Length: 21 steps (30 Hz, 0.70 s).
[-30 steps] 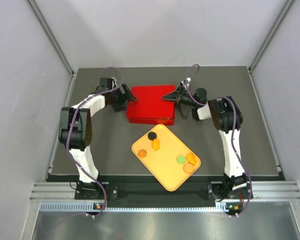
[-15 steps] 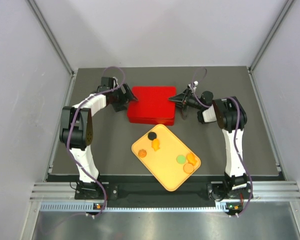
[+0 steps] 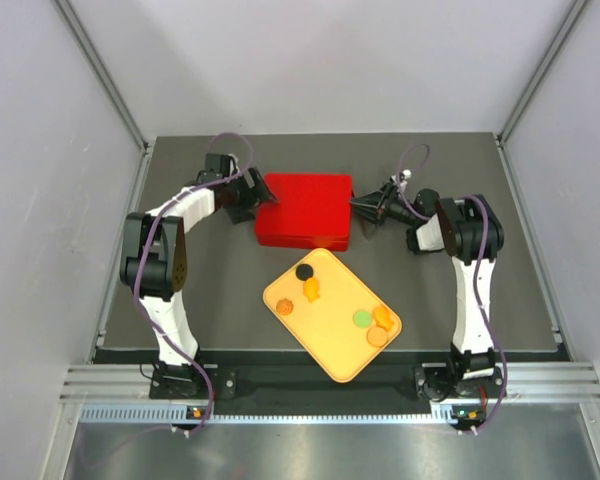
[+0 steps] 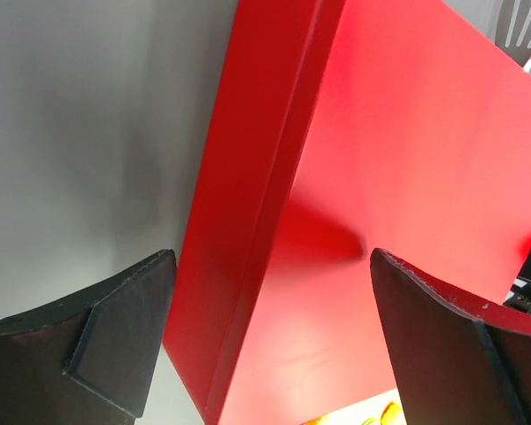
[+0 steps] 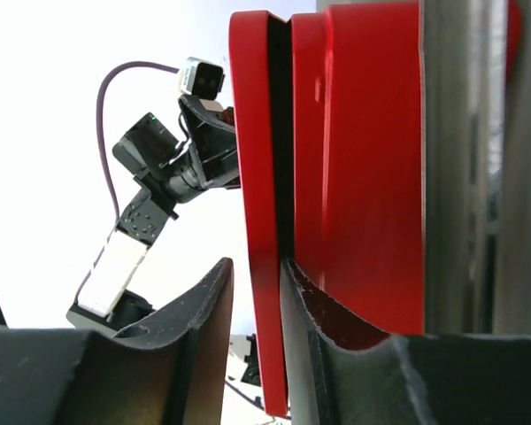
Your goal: Pack the cookies
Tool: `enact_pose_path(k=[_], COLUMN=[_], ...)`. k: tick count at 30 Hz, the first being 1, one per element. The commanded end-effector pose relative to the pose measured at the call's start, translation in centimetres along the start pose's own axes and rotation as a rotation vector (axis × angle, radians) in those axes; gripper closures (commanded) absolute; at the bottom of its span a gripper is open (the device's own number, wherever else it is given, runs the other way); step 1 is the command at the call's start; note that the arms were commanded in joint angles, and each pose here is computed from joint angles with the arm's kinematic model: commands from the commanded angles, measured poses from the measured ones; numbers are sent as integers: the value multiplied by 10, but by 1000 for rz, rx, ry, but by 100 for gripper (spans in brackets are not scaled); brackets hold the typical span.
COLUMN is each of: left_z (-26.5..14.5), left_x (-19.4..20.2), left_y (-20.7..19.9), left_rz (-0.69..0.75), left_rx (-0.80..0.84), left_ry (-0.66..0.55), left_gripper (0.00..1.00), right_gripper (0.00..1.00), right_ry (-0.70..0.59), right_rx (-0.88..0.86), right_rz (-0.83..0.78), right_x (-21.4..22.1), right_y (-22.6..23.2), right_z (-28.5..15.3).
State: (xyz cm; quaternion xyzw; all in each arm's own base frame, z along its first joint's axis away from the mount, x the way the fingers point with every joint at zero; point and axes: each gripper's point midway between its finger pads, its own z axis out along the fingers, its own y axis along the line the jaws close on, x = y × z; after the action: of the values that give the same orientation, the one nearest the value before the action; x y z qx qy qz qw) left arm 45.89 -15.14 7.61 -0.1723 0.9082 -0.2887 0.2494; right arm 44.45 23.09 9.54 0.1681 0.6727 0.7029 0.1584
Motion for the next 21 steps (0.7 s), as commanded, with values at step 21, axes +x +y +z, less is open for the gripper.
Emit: enact_pose_path(k=[21], left_z=[6], left_x=[-5], left_y=[-10], left_rz=[86], left_rx=[-41], left_ry=[-5], left_gripper=[5], right_gripper=[38], right_ry=[-57], right_rx=[297], right_rz=[-358], right_x=[-4], right_y=[7], right_z=[-17])
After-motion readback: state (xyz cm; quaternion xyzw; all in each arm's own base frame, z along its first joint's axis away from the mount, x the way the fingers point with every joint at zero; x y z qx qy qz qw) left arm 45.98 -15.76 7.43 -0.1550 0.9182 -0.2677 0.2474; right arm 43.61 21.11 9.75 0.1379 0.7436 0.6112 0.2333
